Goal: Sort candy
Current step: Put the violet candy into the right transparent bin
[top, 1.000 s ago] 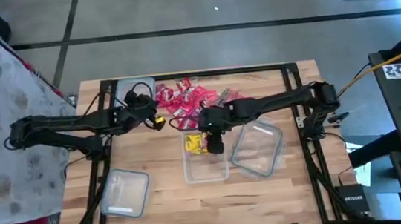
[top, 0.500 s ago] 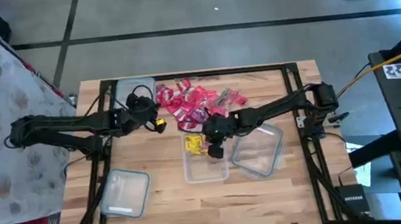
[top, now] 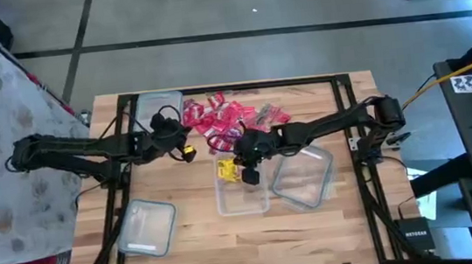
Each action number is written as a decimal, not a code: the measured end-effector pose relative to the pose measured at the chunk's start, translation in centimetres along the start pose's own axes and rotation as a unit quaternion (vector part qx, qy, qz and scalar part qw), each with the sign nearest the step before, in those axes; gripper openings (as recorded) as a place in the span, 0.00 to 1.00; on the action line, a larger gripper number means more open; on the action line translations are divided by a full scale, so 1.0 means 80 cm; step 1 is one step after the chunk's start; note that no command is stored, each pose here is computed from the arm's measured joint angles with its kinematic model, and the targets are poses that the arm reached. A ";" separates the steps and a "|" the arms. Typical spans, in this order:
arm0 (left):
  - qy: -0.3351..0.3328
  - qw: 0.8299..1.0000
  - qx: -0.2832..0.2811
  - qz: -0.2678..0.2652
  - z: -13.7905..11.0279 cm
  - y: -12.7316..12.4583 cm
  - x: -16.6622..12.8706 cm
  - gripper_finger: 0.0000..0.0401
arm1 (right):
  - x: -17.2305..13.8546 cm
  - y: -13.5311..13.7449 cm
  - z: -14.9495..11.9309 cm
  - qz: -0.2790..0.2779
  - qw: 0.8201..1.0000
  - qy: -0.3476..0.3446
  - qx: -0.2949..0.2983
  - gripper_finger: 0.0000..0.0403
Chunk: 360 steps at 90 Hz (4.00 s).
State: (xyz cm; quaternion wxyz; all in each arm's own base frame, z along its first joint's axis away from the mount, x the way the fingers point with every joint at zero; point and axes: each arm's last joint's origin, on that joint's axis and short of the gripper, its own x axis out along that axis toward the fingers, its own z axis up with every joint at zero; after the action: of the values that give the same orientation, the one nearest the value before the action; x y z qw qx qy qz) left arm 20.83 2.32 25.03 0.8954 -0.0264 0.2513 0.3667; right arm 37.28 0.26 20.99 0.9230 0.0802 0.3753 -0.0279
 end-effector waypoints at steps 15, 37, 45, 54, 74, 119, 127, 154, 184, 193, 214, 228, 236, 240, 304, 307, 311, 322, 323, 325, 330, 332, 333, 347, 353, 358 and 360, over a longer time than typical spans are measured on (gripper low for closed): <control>-0.003 1.000 -0.003 0.005 0.001 0.001 0.001 0.00 | 0.008 -0.002 0.007 -0.040 0.998 -0.045 0.006 0.05; -0.003 0.999 -0.041 0.001 0.000 -0.001 -0.001 0.00 | 0.021 0.000 0.015 -0.016 0.996 -0.092 0.010 0.05; -0.001 0.998 -0.054 -0.007 -0.001 -0.005 -0.004 0.00 | 0.016 0.007 0.015 -0.010 0.995 -0.093 0.016 0.05; -0.001 0.998 -0.063 -0.021 -0.003 -0.010 -0.007 0.00 | -0.002 0.020 0.020 -0.015 0.995 -0.095 0.004 0.05; 0.003 0.995 -0.076 -0.065 -0.007 -0.025 -0.020 0.00 | -0.061 0.047 0.016 -0.107 0.993 0.002 -0.053 0.05; 0.000 0.995 -0.055 -0.078 -0.009 -0.031 -0.025 0.00 | -0.078 0.119 -0.066 -0.014 0.985 0.162 -0.057 0.05; 0.001 0.996 -0.054 -0.078 -0.010 -0.032 -0.025 0.00 | -0.085 0.139 -0.076 -0.005 0.985 0.168 -0.039 0.05; 0.010 0.998 -0.042 -0.054 -0.016 -0.039 -0.014 0.00 | -0.105 0.198 -0.112 0.041 0.979 0.200 -0.007 0.05; 0.037 0.996 -0.068 -0.034 -0.029 -0.053 0.004 0.00 | -0.110 0.218 -0.116 0.088 0.977 0.192 0.016 0.08; 0.045 0.995 -0.079 -0.033 -0.032 -0.056 0.007 0.00 | -0.111 0.213 -0.121 0.062 0.974 0.214 0.029 0.13; 0.050 0.994 -0.077 -0.050 -0.036 -0.063 0.002 0.00 | -0.122 0.215 -0.143 0.002 0.970 0.243 -0.020 0.33; 0.050 0.994 -0.075 -0.057 -0.037 -0.066 -0.001 0.00 | -0.119 0.228 -0.165 -0.010 0.962 0.264 -0.067 0.45; 0.051 0.994 -0.075 -0.059 -0.038 -0.067 -0.002 0.00 | -0.112 0.236 -0.178 -0.023 0.960 0.266 -0.088 0.51; 0.050 0.994 -0.075 -0.060 -0.038 -0.067 -0.002 0.00 | -0.109 0.238 -0.182 -0.034 0.960 0.262 -0.097 0.53; 0.006 0.999 -0.047 0.011 -0.026 -0.053 0.011 0.00 | -0.091 0.101 -0.100 -0.347 0.867 0.278 -0.225 0.53; -0.002 0.999 -0.051 0.016 -0.022 -0.051 0.014 0.00 | -0.088 0.092 -0.096 -0.350 0.860 0.288 -0.235 0.53; -0.007 0.998 -0.054 0.019 -0.018 -0.046 0.020 0.00 | -0.085 0.079 -0.091 -0.349 0.852 0.304 -0.245 0.53; 0.004 0.999 -0.054 -0.009 -0.005 -0.026 0.042 0.00 | -0.078 0.046 -0.079 -0.342 0.842 0.336 -0.247 0.53; 0.004 0.998 -0.054 -0.011 -0.004 -0.023 0.044 0.00 | -0.078 0.043 -0.078 -0.343 0.842 0.338 -0.245 0.53; 0.005 0.998 -0.053 -0.016 -0.002 -0.019 0.048 0.00 | -0.077 0.038 -0.076 -0.344 0.841 0.341 -0.243 0.53; 0.006 0.999 -0.046 -0.024 0.004 -0.005 0.058 0.00 | -0.076 0.025 -0.072 -0.345 0.839 0.348 -0.239 0.53; 0.004 0.999 -0.044 -0.025 0.006 0.000 0.062 0.00 | -0.076 0.020 -0.070 -0.345 0.839 0.348 -0.235 0.53; 0.003 0.999 -0.043 -0.025 0.007 0.003 0.063 0.00 | -0.076 0.018 -0.069 -0.345 0.839 0.349 -0.235 0.53; -0.013 0.998 -0.047 -0.032 0.023 0.042 0.083 0.01 | -0.076 -0.011 -0.054 -0.334 0.843 0.344 -0.246 0.53; -0.017 0.998 -0.051 -0.019 0.026 0.054 0.088 0.04 | -0.077 -0.022 -0.043 -0.320 0.858 0.319 -0.244 0.53; -0.015 0.999 -0.051 -0.008 0.026 0.063 0.091 0.08 | -0.073 -0.031 -0.031 -0.302 0.881 0.282 -0.232 0.53; -0.016 0.998 -0.053 -0.004 0.027 0.065 0.092 0.09 | -0.071 -0.035 -0.026 -0.290 0.893 0.263 -0.224 0.53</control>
State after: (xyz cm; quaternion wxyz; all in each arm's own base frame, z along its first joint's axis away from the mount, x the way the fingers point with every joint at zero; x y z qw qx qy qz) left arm 22.68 11.34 24.18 0.8982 -0.0688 0.2170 0.3761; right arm 31.49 -2.22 23.13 0.7348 -0.2362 0.6076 -0.1873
